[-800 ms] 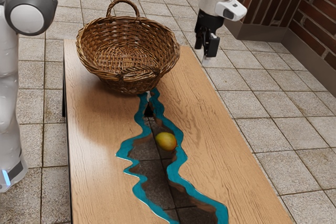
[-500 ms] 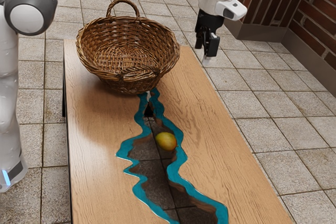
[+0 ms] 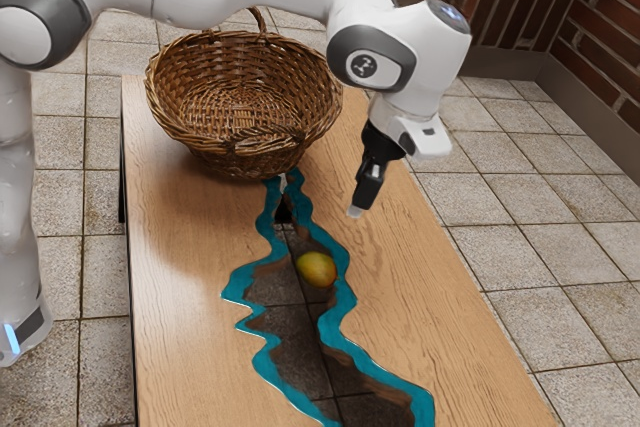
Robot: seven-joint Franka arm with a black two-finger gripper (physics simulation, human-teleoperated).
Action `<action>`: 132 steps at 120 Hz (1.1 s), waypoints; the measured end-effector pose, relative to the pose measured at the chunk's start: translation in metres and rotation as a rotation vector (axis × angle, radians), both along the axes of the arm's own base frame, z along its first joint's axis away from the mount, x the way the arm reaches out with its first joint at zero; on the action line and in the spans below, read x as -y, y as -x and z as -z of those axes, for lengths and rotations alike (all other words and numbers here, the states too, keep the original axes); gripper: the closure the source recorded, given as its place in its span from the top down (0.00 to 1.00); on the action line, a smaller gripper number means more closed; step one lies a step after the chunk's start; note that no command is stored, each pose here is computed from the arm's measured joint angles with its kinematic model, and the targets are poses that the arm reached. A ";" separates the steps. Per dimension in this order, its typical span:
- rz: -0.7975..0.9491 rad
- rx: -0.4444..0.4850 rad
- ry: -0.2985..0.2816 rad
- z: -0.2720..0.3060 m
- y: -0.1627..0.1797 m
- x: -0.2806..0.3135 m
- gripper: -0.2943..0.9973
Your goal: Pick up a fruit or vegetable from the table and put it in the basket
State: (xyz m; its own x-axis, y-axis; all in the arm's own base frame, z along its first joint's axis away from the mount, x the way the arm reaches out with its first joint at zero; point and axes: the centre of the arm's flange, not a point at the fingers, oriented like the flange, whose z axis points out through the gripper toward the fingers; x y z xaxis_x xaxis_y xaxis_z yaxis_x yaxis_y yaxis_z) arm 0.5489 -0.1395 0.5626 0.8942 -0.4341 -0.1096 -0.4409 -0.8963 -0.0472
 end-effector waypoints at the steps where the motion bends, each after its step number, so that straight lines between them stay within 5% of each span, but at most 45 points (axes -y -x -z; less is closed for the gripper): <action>1: 0.004 -0.002 -0.001 0.003 0.000 0.000 0.77; 39: 0.143 0.073 0.053 0.069 0.050 0.027 0.77; 84: 0.180 0.151 0.114 0.112 0.060 0.022 0.77; 112: 0.191 0.154 0.115 0.126 0.068 0.016 0.77; 132: 0.275 0.183 0.031 0.133 0.071 0.015 0.77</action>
